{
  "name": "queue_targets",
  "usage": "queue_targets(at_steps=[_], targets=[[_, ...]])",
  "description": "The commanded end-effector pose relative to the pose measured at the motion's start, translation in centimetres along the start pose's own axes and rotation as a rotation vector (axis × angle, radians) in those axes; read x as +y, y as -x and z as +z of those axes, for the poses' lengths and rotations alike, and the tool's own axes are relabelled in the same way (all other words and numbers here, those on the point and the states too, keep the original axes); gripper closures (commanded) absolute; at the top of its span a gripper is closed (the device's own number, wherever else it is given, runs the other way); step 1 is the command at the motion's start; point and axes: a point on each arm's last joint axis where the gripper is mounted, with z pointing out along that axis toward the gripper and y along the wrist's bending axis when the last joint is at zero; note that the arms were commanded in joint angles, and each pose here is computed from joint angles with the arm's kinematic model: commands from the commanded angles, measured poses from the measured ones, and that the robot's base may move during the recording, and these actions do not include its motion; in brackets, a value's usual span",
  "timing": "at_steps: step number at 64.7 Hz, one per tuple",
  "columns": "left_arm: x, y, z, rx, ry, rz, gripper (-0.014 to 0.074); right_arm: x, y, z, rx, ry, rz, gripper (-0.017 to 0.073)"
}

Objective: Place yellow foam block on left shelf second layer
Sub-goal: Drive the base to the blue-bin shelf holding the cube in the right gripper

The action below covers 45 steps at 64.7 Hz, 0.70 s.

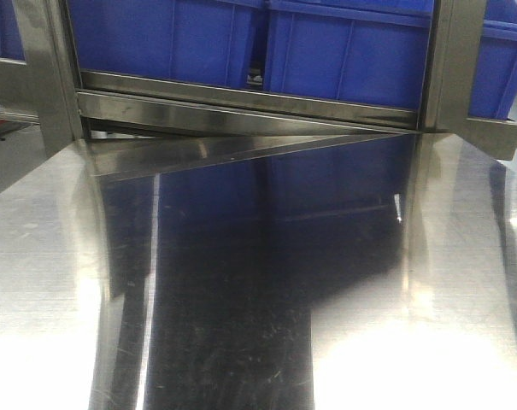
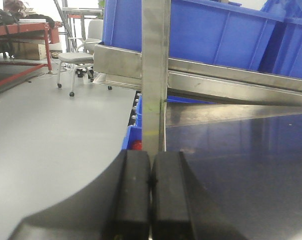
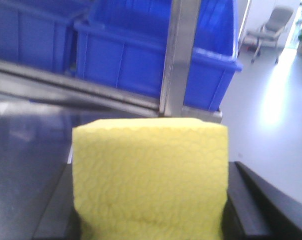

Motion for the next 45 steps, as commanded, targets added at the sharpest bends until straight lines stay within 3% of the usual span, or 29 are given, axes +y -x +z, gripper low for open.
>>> queue_targets(at_steps=[1, 45], targets=[[-0.13, -0.2, 0.15, -0.046, -0.021, -0.006, 0.0457, -0.14, 1.82, -1.13, -0.159, -0.027, -0.007, 0.0271], [-0.13, -0.2, 0.15, -0.046, -0.021, -0.006, 0.0457, -0.12, 1.82, -1.41, -0.171, -0.027, -0.008, 0.0271]])
